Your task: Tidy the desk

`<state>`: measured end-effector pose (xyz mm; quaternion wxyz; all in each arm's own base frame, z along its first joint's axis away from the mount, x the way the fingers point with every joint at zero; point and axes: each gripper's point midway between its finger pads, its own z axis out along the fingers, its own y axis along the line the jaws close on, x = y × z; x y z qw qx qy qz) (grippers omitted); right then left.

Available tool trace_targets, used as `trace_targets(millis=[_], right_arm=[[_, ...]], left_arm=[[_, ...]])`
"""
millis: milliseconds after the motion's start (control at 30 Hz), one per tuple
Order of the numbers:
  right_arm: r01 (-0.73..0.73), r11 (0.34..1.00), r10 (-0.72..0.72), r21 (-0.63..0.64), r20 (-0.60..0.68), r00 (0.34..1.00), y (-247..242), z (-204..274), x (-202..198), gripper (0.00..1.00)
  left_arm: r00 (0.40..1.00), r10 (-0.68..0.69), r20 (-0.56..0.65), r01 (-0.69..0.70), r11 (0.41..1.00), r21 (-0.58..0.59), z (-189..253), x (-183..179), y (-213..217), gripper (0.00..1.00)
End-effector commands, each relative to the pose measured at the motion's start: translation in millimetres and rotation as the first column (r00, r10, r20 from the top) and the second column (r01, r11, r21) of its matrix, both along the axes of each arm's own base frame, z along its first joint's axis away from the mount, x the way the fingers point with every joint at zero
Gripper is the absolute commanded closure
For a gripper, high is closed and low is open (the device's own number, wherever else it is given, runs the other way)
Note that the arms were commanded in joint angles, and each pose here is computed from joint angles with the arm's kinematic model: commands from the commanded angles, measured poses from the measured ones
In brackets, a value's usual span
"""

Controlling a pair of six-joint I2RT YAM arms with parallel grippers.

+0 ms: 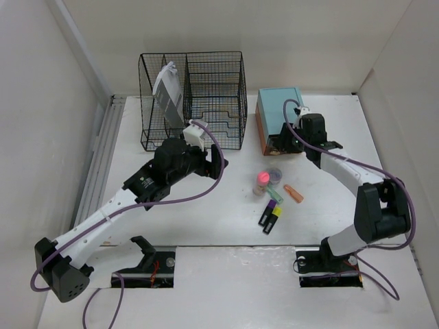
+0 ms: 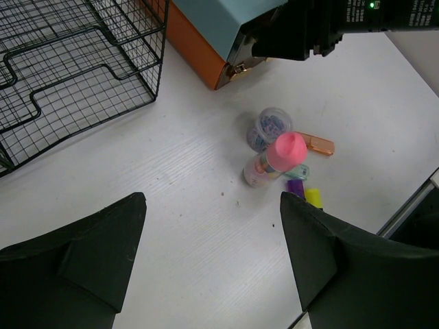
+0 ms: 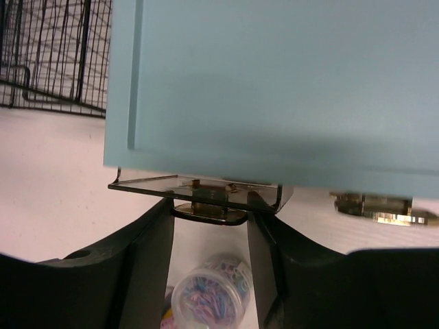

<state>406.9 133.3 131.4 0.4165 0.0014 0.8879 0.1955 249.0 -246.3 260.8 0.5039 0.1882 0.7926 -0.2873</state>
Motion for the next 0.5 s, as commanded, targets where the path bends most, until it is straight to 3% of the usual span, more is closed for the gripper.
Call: trace_targets(millis=[0,267,467], right_arm=[[-0.044,0.999,0.044,0.000,0.039,0.998,6,14,-16,0.76],[-0.137,0.988,0.132,-0.070,-0.071,0.989,-4,1,-69,0.76],[-0.183,0.982,0.180,-0.053,-0.060,0.982,-1,12,-88,0.70]], left_arm=[[0.998,-0.003,0.056,0.005,0.999,-0.051,19,-2,0,0.24],[0.997,-0.010,0.075,0.016,0.997,-0.071,27,-5,1,0.24],[0.997,-0.029,0.072,0.035,0.997,-0.074,27,-7,-2,0.24]])
